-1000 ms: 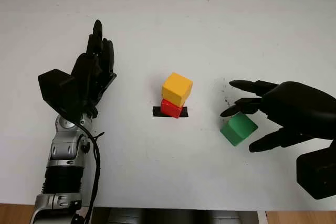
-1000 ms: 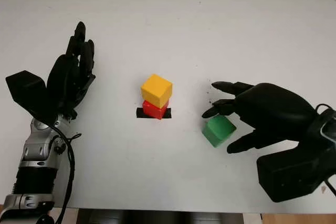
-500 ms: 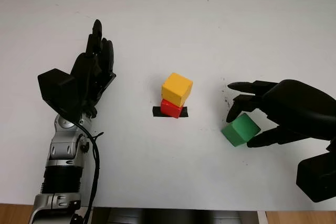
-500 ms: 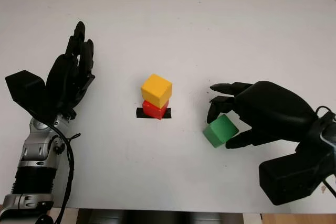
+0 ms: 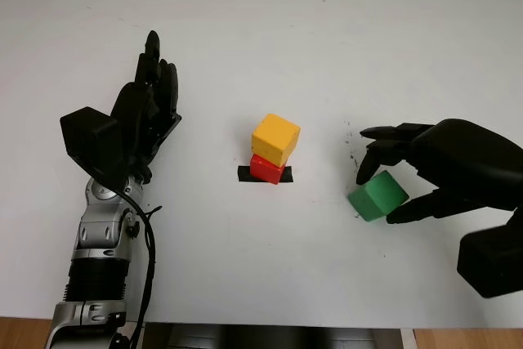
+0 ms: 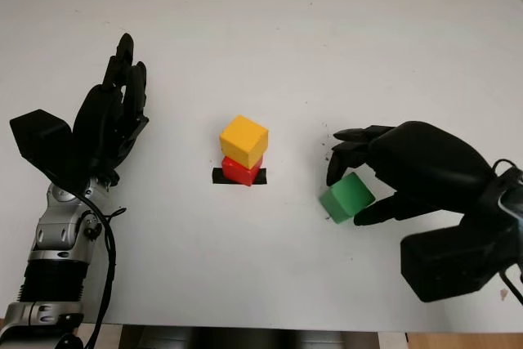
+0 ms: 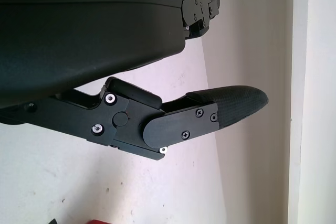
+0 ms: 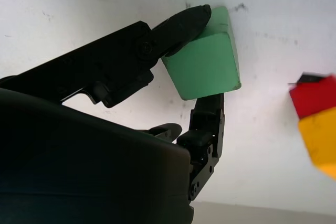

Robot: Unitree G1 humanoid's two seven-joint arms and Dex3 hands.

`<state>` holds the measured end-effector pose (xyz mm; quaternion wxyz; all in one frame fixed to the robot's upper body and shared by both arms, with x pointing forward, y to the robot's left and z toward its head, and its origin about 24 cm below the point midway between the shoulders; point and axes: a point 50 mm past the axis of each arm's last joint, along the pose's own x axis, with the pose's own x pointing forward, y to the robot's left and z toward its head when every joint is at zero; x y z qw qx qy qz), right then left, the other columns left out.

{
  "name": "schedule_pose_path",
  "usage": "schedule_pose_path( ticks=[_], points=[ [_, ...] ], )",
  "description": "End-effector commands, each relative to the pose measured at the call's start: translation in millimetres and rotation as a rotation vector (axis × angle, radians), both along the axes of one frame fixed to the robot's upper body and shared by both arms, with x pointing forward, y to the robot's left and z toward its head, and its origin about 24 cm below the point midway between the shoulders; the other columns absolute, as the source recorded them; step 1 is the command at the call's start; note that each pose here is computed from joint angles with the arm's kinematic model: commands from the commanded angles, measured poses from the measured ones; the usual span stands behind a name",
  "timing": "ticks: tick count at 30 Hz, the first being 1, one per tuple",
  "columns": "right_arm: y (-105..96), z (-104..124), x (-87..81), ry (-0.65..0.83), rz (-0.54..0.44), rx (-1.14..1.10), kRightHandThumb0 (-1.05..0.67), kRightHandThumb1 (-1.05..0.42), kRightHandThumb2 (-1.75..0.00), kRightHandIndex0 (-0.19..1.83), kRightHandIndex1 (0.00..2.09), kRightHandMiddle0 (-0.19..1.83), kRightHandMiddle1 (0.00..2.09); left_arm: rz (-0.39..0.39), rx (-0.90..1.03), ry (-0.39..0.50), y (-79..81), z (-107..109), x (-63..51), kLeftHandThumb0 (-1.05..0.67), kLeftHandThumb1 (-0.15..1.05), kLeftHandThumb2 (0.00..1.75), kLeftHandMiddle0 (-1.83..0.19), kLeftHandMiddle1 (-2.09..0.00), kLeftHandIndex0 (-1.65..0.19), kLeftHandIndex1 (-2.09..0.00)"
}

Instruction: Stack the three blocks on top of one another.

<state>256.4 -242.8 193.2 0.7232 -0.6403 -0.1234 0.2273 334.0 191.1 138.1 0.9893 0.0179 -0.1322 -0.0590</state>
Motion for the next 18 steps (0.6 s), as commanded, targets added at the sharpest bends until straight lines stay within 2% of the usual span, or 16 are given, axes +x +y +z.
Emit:
schedule_pose_path(
  ticks=[1, 9, 12, 18],
  points=[
    [5.0, 16.7, 3.5, -0.024, 0.005, 0.040, -0.39, -0.87, -0.05, 0.39, 0.08, 0.55, 1.27, 0.000, 0.014, -0.028, -0.6, 6.8, 1.6, -0.75, 1.05, 0.66, 0.18, -0.05, 0.19, -0.05],
    [13.1, 63.4, 25.1, -0.004, 0.014, 0.148, -0.39, -0.86, -0.05, 0.41, 0.08, 0.60, 1.23, -0.003, 0.008, -0.032, -2.8, 6.0, 1.6, -0.73, 1.05, 0.66, 0.19, -0.05, 0.19, -0.03],
    [17.4, 75.7, 33.0, 0.008, 0.031, 0.206, -0.37, -0.85, -0.05, 0.42, 0.08, 0.62, 1.19, 0.004, 0.012, -0.031, -3.0, 5.9, 1.5, -0.74, 1.05, 0.67, 0.18, -0.05, 0.18, -0.04],
    [29.3, 93.0, 47.5, 0.044, 0.055, 0.267, -0.33, -0.87, -0.06, 0.39, 0.06, 0.54, 1.27, 0.005, 0.008, -0.028, -3.2, 5.3, 1.6, -0.73, 1.05, 0.67, 0.18, -0.05, 0.18, -0.04]
  ],
)
